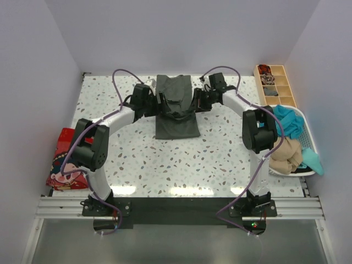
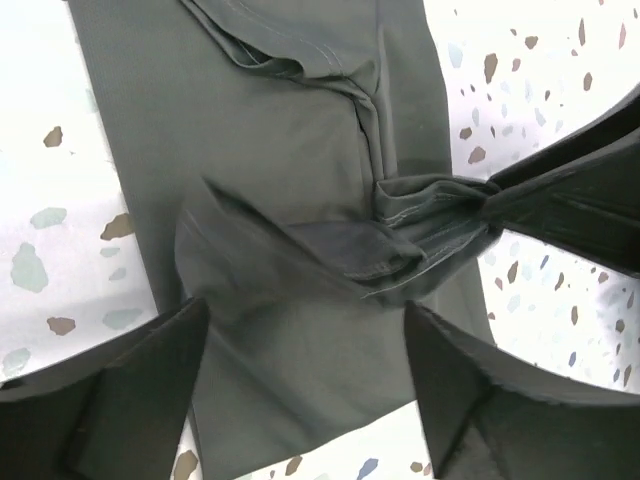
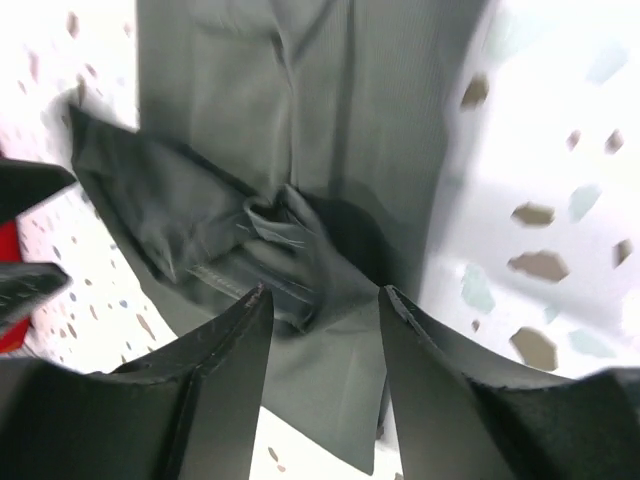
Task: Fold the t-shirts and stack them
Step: Fold the folded rectangular tshirt in 1/3 of the way
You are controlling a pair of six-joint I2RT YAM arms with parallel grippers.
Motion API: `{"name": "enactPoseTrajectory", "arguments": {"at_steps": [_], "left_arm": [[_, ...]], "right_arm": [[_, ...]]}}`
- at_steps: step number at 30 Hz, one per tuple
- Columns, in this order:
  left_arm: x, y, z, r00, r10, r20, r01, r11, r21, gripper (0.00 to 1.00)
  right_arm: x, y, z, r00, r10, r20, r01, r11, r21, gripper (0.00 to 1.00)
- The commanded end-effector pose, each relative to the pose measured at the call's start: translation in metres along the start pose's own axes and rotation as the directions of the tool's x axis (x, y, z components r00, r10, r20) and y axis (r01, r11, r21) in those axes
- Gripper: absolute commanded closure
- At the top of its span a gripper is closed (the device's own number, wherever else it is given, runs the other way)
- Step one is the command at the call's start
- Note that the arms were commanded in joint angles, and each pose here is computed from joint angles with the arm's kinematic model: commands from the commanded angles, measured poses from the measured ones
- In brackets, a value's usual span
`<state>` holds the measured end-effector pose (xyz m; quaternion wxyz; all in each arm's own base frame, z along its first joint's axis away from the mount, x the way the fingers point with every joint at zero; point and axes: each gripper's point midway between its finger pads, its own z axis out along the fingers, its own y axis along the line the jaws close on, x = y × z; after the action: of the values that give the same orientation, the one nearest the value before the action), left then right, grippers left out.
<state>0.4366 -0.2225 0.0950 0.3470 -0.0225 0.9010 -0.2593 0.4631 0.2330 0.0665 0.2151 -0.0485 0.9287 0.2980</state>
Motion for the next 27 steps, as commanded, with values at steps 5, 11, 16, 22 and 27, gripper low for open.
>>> {"name": "enactPoseTrajectory", "arguments": {"at_steps": [5, 11, 16, 22, 27], "left_arm": [[-0.048, 0.006, -0.017, 0.991, 0.033, 0.129, -0.028, 0.999, -0.044, 0.02], [-0.037, -0.017, -0.037, 0.993, 0.055, 0.109, -0.064, 0.995, 0.082, 0.00], [-0.005, -0.045, -0.028, 1.000, 0.026, 0.016, -0.030, 0.952, 0.306, 0.00], [0.010, -0.064, -0.004, 1.000, 0.004, -0.010, 0.002, 0.862, 0.508, 0.02], [0.016, -0.041, 0.032, 0.999, -0.041, -0.030, 0.050, 0.899, 0.435, 0.02]], "right_arm": [[-0.065, 0.020, -0.055, 0.977, -0.064, 0.201, 0.071, 0.997, -0.030, 0.42], [-0.029, 0.050, -0.056, 0.992, -0.017, 0.122, 0.041, 0.981, -0.191, 0.42], [-0.006, 0.057, -0.037, 0.998, 0.009, 0.067, 0.007, 0.971, -0.238, 0.43], [-0.018, 0.054, -0.011, 0.998, 0.019, 0.067, 0.001, 0.958, -0.287, 0.45], [-0.018, 0.031, 0.023, 0.999, 0.035, 0.017, -0.030, 0.973, -0.230, 0.45]]}}
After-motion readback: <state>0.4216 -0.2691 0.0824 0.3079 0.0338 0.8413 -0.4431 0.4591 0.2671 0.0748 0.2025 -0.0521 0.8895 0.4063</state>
